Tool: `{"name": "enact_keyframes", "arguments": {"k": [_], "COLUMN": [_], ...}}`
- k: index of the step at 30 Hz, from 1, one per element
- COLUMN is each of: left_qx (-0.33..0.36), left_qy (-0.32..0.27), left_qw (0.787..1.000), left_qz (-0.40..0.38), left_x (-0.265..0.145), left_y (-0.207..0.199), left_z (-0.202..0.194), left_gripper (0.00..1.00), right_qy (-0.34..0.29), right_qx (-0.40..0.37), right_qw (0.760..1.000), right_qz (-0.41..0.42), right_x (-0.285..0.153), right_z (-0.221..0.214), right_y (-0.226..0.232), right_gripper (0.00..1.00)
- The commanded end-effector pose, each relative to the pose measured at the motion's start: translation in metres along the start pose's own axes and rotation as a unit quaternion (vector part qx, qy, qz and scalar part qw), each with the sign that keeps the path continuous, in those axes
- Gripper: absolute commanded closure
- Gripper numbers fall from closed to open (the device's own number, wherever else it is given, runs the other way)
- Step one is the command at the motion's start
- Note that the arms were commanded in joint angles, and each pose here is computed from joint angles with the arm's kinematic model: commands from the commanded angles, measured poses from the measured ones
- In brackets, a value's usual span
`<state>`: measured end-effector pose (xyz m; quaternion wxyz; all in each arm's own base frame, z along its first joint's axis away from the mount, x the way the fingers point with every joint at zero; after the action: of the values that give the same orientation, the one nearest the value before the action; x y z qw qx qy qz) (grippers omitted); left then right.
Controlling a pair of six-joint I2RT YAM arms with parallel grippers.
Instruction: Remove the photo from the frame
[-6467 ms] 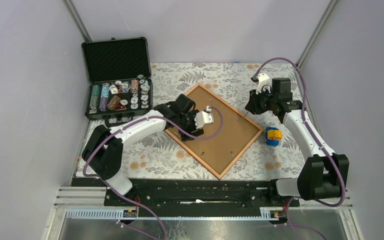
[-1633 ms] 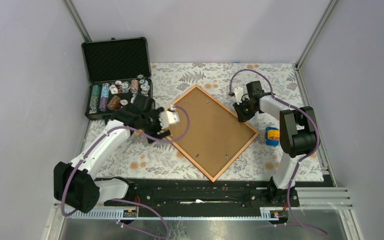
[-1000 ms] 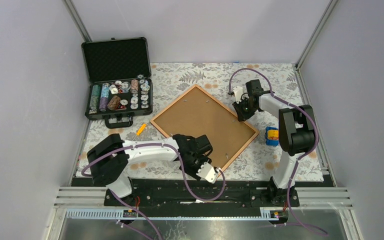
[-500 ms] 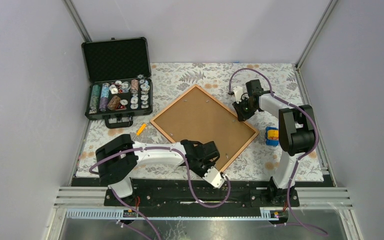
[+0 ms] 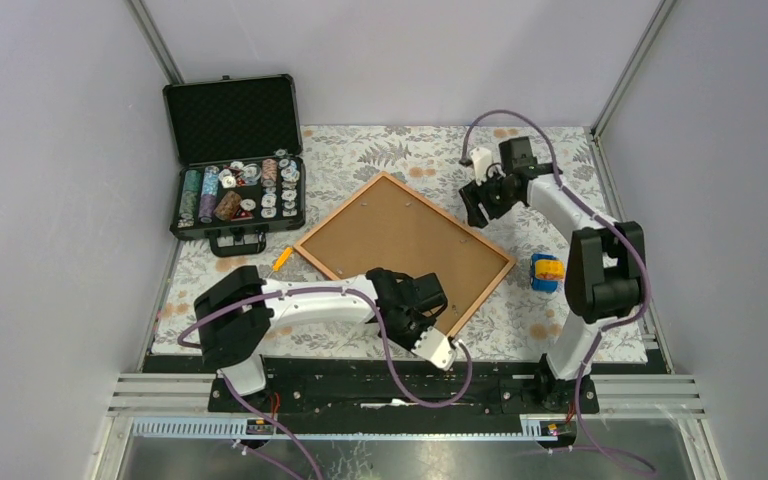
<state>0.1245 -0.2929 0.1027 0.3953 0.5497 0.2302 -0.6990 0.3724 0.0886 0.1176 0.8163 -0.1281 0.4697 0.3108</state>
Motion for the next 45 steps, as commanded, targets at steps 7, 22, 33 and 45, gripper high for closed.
{"name": "enact_keyframes", "arguments": {"k": [7,22,33,45], "left_qx": [-0.037,-0.012,-0.007,-0.017], "left_qy": [-0.048,-0.121,-0.135,-0.179], "left_qw": [0.998,0.993,0.991,0.984], "left_qz": [0.013,0.015,0.011,0.011], "left_x": [-0.062,-0.112,-0.118,-0.134], "left_y": [0.027,0.056,0.057,0.067], "left_z": [0.011,0.017,0.014,0.016], "left_gripper": [1.00,1.00,1.00,1.00], "right_qy": [-0.116,-0.165,-0.253,-0.359], "right_qx": [-0.074,-0.192,-0.370,-0.494], "right_qw": [0.990,0.967,0.894,0.791], "right_qz": [0.031,0.017,-0.029,-0.034], "right_x": [-0.095,-0.114,-0.162,-0.158], "right_z": [0.028,-0.059,-0.078,-0.096], "right_y": [0.037,0.077,0.108,0.137], "right_gripper": [0.20,0.18,0.12,0.02]}}
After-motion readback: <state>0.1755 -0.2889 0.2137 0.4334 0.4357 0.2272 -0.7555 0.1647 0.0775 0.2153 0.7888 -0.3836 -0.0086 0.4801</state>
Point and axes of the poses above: each gripper's point midway between its finger pads, its own x axis out along the fingers, its own y axis along the line the jaws close on, z = x × y, the point moved 6 cm from there along -x, back along the fingers, and after that the axes turned 2 degrees about x, right-handed, at the moved point
